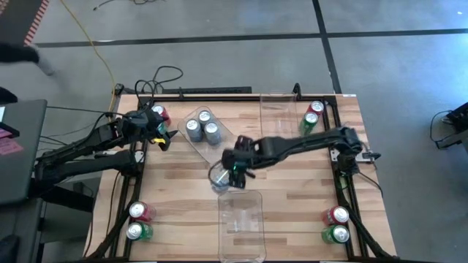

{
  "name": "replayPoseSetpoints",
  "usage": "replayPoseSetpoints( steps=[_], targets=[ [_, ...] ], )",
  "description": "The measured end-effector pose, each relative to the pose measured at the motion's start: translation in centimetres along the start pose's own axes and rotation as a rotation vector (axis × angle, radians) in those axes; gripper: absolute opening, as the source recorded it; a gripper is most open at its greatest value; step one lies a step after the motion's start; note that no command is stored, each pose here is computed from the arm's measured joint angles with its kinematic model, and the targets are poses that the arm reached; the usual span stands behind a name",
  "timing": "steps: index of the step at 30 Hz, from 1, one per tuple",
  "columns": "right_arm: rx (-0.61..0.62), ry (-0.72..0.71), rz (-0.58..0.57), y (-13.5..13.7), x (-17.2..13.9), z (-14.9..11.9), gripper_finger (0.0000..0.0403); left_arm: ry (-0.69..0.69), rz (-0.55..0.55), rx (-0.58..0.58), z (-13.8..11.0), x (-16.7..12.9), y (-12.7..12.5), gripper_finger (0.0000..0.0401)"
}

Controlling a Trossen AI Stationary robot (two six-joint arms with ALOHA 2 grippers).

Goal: Sort soda cans
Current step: Put the blue-white soda can into the top left transparent bin

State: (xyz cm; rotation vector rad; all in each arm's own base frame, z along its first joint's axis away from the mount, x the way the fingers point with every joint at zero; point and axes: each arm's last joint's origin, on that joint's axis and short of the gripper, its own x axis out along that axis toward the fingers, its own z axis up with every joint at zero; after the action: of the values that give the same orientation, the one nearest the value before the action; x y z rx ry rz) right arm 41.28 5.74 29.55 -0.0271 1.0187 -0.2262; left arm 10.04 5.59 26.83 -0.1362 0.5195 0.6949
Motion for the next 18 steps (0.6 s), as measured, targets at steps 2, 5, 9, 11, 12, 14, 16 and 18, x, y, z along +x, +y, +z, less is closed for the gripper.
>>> replayPoseSetpoints(
  steps=[2, 5, 9, 11, 12, 14, 16, 18],
  targets=[
    [-0.097, 0.036, 0.003, 1.1, 1.7, -0.4, 0.0370, 0.003, -0.008, -0.005, 0.0, 0.0, 0.0, 0.0333],
    [-0.236, 0.086, 0.000, 1.8, 3.7, -0.8, 0.0370, 0.004, -0.066, 0.001, 0.0, -0.1, -0.4, 0.0333],
    [-0.397, 0.129, 0.033, 1.9, 5.5, -1.2, 0.0369, -0.005, -0.148, 0.042, -0.1, -0.3, -1.3, 0.0333],
    [-0.470, 0.134, 0.072, 2.1, 5.8, -1.3, 0.0368, -0.017, -0.190, 0.064, 0.0, -0.5, -1.8, 0.0333],
    [-0.500, 0.134, 0.082, 2.1, 5.8, -1.3, 0.0366, -0.028, -0.212, 0.073, 0.0, -0.6, -2.1, 0.0333],
    [-0.559, 0.124, 0.119, 2.2, 5.8, -1.2, 0.0360, -0.057, -0.256, 0.088, 0.2, -0.8, -2.7, 0.0333],
    [-0.611, 0.120, 0.146, 2.3, 5.8, -1.3, 0.0353, -0.076, -0.295, 0.102, 0.3, -1.0, -3.2, 0.0333],
    [-0.645, 0.114, 0.176, 2.3, 5.8, -1.2, 0.0346, -0.102, -0.329, 0.105, 0.5, -1.3, -3.7, 0.0333]
  ],
)
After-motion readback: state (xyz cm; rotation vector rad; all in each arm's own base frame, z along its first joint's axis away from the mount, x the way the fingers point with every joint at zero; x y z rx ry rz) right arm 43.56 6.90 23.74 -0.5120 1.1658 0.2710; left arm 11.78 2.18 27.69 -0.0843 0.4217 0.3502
